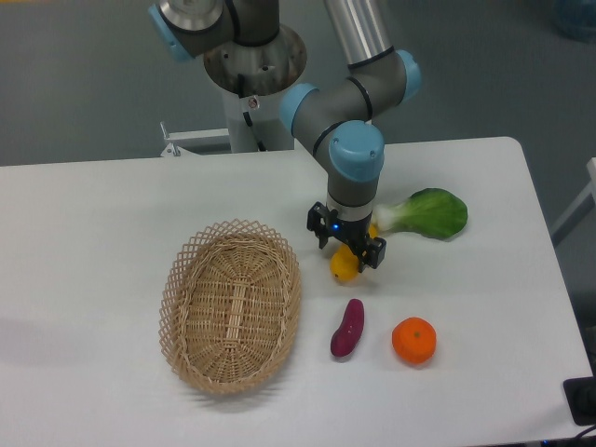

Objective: Pick up the mango from the table
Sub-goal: 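Lower the gripper onto the yellow mango and close around it, then lift the held mango up and carry it away from the table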

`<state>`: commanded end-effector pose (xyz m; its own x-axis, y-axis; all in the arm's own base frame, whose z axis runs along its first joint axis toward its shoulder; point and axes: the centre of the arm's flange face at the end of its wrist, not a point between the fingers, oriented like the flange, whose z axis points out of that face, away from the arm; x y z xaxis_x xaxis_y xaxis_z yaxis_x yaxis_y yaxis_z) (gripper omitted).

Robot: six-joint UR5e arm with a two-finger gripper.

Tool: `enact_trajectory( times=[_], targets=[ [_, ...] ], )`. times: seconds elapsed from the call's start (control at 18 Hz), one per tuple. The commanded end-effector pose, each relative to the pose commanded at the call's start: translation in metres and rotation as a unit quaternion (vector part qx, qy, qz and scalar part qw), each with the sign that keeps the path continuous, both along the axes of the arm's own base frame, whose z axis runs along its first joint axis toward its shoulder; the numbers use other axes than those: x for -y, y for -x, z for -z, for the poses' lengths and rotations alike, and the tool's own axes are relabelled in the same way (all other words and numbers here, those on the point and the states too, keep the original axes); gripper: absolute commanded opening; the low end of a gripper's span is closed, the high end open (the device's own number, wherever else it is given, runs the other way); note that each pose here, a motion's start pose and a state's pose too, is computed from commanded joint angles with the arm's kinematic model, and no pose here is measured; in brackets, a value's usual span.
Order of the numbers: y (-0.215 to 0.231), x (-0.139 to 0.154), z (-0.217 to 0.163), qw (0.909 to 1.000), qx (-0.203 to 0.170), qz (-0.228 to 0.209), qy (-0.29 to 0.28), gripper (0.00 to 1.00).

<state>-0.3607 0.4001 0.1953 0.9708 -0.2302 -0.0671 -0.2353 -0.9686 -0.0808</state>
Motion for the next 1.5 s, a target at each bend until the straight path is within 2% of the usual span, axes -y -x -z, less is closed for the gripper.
enact_trajectory(
  times=[0.33, 0.61, 0.78, 0.89, 1.17, 1.5],
  targets=[
    [0.005, -0.003, -0.008, 1.0, -0.008, 0.002, -0.005, 0.56],
    [0.018, -0.008, -0.027, 0.9995, -0.026, 0.003, -0.016, 0.55],
    [0.043, -0.009, -0.072, 0.9974, -0.061, -0.005, -0.037, 0.55],
    [0.07, -0.006, -0.1, 0.9965, -0.071, -0.015, -0.041, 0.55],
    [0.131, 0.009, -0.167, 0.996, -0.067, -0.042, -0.041, 0.55],
    [0.186, 0.067, -0.217, 0.9984, -0.041, -0.025, -0.03, 0.55]
  ],
)
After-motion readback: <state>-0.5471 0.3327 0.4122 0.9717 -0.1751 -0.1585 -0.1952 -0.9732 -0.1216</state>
